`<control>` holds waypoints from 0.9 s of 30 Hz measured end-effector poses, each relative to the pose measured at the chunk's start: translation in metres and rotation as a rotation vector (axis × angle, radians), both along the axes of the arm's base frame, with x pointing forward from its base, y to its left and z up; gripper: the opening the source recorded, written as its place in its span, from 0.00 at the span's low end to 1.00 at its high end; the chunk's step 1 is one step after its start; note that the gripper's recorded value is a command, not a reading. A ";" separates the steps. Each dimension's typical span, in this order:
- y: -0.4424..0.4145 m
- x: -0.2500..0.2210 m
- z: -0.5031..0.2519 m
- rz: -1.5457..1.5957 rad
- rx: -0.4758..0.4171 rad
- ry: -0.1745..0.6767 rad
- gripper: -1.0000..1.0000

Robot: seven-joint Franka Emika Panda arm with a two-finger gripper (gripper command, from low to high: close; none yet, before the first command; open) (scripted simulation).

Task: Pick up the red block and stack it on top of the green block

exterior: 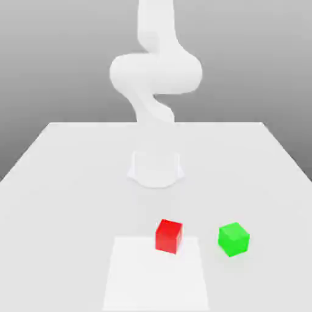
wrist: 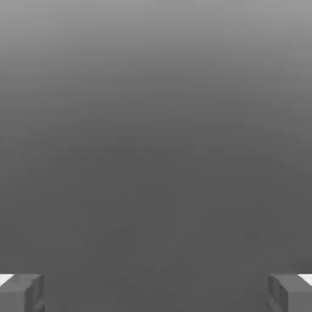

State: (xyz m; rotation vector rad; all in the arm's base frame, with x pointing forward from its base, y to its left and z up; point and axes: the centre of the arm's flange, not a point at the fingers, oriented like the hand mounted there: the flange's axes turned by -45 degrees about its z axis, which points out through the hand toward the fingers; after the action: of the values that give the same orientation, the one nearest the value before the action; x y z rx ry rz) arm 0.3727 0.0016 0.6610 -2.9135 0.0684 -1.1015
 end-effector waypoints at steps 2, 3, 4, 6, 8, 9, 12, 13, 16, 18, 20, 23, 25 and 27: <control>0.002 0.020 -0.050 -0.021 0.026 0.075 0.50; 0.004 0.027 -0.074 -0.032 0.038 0.112 0.50; 0.006 0.033 -0.099 -0.043 0.049 0.149 0.50; 0.009 0.041 -0.149 -0.067 0.067 0.223 0.50; 0.013 0.042 -0.199 -0.093 0.081 0.298 0.50; 0.015 0.041 -0.225 -0.107 0.087 0.337 0.50; 0.021 0.026 -0.300 -0.153 0.097 0.455 0.50; 0.022 0.018 -0.326 -0.171 0.099 0.497 0.50; 0.026 -0.016 -0.402 -0.228 0.096 0.626 0.50; 0.027 -0.033 -0.452 -0.258 0.093 0.691 0.50; 0.028 -0.040 -0.479 -0.267 0.092 0.712 0.50; 0.028 -0.043 -0.506 -0.270 0.093 0.718 0.50; 0.028 -0.044 -0.514 -0.270 0.093 0.719 0.00; 0.028 -0.044 -0.514 -0.270 0.093 0.719 0.00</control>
State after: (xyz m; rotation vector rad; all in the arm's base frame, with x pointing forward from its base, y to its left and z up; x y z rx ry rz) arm 0.3288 0.0299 0.1475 -3.0981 0.5156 -0.0016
